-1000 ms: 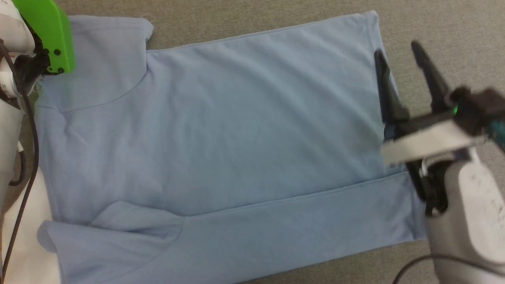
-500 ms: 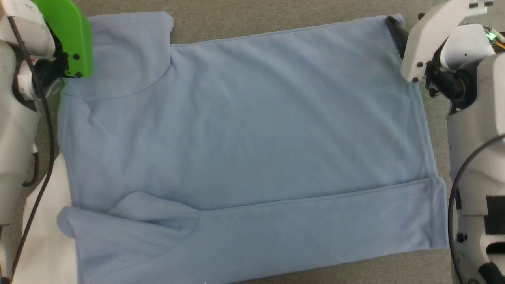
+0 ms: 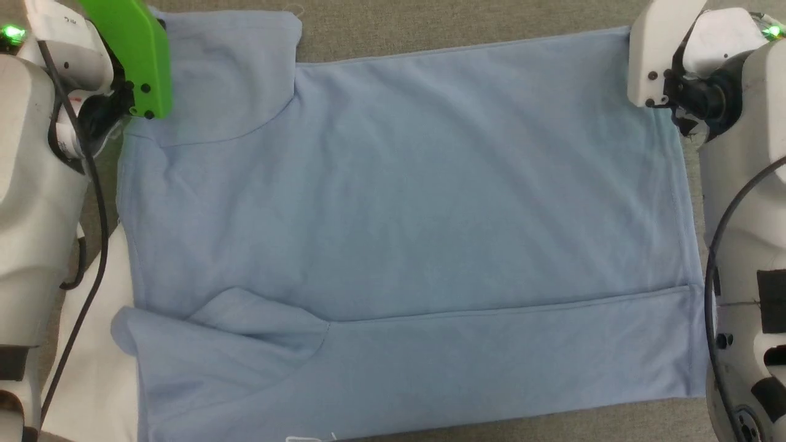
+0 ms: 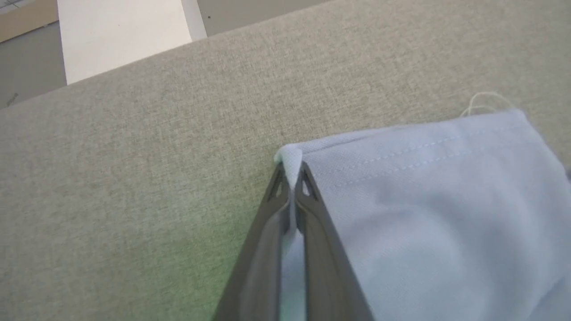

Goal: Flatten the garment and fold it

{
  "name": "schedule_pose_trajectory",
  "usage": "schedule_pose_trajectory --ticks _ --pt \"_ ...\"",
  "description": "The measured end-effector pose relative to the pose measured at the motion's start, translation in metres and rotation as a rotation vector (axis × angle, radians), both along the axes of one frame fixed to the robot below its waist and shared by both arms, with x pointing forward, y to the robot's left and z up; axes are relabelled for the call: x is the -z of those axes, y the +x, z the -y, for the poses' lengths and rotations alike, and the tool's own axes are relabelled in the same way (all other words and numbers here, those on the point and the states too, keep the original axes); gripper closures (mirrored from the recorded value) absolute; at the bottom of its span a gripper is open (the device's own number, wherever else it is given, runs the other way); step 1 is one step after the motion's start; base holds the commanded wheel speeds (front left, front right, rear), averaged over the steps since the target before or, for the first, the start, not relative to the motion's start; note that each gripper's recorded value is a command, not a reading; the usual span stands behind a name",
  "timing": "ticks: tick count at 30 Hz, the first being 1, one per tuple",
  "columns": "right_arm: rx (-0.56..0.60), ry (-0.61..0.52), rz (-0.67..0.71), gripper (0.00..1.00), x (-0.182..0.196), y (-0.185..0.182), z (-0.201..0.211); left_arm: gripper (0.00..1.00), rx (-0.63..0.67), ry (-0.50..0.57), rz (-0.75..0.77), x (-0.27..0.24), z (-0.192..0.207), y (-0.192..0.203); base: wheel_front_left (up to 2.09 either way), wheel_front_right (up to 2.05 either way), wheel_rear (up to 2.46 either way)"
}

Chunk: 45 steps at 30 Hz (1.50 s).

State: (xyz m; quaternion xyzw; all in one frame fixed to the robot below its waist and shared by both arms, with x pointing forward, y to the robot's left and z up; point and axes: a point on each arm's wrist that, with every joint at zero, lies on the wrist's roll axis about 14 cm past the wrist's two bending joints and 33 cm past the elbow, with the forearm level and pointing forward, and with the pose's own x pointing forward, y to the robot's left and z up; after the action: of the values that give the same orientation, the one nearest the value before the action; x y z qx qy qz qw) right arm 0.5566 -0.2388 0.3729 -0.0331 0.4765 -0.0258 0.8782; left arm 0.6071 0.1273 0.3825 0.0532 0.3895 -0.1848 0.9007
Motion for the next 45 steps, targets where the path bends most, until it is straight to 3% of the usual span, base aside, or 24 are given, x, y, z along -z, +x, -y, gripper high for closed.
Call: schedule_pose_trajectory --ticks 6,11,15,23,27,32,39,45 --pt "-0.042 0.029 0.185 1.0 -0.014 -0.004 -0.009 1.0 0.013 -0.116 0.259 -0.044 0.009 0.007 0.0 0.0 0.0" --pt "-0.071 0.063 0.392 1.0 -0.038 -0.018 -0.012 1.0 0.021 -0.225 0.422 -0.071 0.012 -0.021 0.0 0.0 0.0" --pt "-0.103 0.082 0.515 1.0 -0.054 -0.042 -0.014 1.0 0.004 -0.299 0.468 -0.084 0.01 -0.057 0.0 0.0 0.0" --pt "-0.072 0.103 0.588 1.0 -0.069 -0.096 0.0 1.0 -0.134 -0.333 0.445 -0.085 -0.023 -0.141 0.0 0.0 0.0" --pt "-0.053 0.105 0.56 1.0 -0.068 -0.119 0.005 1.0 -0.191 -0.361 0.39 -0.079 -0.03 -0.184 0.0 0.0 0.0" --pt "-0.054 0.097 0.417 1.0 -0.047 -0.15 0.007 1.0 -0.236 -0.368 0.304 -0.064 -0.036 -0.227 0.0 0.0 0.0" --pt "-0.083 0.082 0.229 1.0 -0.019 -0.186 0.002 1.0 -0.252 -0.361 0.226 -0.046 -0.038 -0.254 0.0 0.0 0.0" --pt "-0.106 0.067 0.156 1.0 -0.007 -0.197 -0.003 1.0 -0.238 -0.343 0.165 -0.028 -0.034 -0.263 0.0 0.0 0.0"
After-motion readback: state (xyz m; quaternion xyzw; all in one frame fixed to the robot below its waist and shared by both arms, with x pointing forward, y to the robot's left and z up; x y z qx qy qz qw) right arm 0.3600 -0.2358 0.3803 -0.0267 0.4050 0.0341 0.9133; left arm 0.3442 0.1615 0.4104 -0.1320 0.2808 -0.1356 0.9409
